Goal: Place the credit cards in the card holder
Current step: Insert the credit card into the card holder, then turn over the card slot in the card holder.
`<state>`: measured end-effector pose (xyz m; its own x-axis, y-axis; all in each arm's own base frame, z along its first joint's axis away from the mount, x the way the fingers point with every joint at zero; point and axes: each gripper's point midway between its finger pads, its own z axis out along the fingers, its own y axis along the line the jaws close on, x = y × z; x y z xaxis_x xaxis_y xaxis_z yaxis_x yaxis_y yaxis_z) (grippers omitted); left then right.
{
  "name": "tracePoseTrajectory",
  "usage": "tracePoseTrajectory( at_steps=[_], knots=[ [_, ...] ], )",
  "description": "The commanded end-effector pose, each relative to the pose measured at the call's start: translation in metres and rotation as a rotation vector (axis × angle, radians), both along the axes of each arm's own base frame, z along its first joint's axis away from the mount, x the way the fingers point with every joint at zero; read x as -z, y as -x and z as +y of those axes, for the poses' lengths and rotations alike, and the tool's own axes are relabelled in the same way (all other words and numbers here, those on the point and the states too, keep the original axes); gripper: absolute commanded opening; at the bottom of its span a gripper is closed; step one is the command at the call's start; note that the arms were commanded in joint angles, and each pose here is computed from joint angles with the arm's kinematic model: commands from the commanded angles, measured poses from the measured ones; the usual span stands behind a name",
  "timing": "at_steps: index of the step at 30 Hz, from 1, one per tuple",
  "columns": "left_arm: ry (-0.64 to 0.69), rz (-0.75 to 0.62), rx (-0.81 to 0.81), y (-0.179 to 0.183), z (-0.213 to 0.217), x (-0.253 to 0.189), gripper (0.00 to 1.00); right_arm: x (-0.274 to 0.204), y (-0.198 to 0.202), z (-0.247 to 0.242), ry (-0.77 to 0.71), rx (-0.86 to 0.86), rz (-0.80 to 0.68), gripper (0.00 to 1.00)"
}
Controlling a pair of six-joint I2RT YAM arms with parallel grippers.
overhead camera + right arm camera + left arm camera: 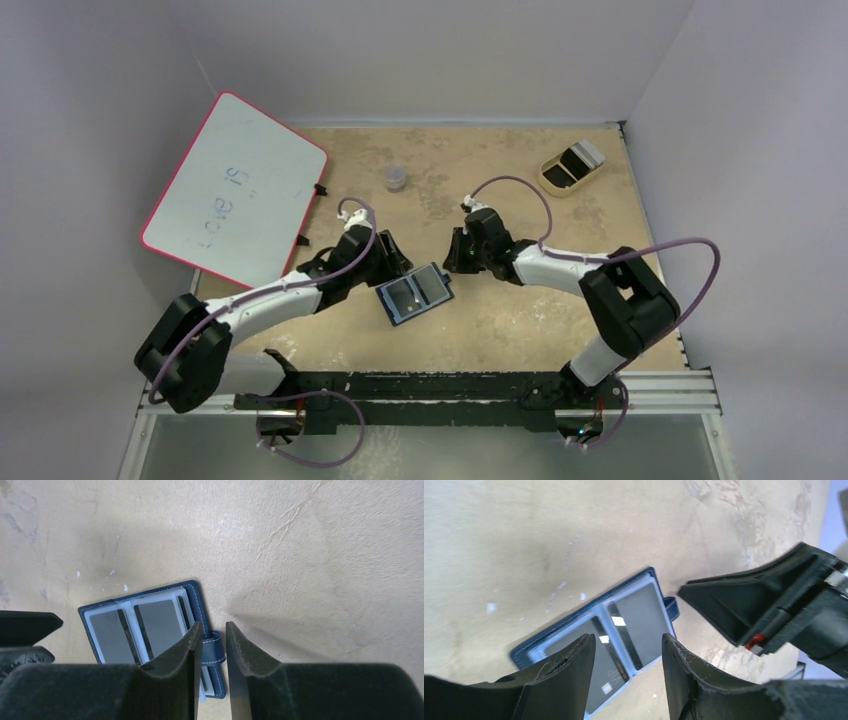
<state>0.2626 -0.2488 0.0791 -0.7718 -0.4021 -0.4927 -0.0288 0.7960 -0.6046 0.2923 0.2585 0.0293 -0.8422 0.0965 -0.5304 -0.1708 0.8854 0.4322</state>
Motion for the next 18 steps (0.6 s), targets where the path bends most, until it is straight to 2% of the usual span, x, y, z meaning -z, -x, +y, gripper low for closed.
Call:
tracePoseTrajectory(
  at_steps=[1,6,10,13,18],
  knots=[
    [-0.102,-0.022,-0.074,-0.002,0.033,-0.009,0.51,-0.029,-0.008,-0.004,0.012,0.0,-0.07,0.27],
    [-0.061,0.016,-0.113,0.006,0.049,-0.003,0.53,-0.045,0.005,0.015,-0.032,-0.055,-0.087,0.35],
    [-0.003,0.077,-0.149,0.004,0.067,0.005,0.46,-0.058,0.02,0.043,-0.03,-0.107,-0.108,0.44],
    [-0.009,0.115,-0.175,0.006,0.077,0.012,0.44,-0.061,0.032,0.063,-0.001,-0.142,-0.116,0.48],
    [0.087,0.13,-0.18,0.002,0.08,0.008,0.44,-0.051,0.042,0.086,0.096,-0.185,-0.117,0.5]
  ],
)
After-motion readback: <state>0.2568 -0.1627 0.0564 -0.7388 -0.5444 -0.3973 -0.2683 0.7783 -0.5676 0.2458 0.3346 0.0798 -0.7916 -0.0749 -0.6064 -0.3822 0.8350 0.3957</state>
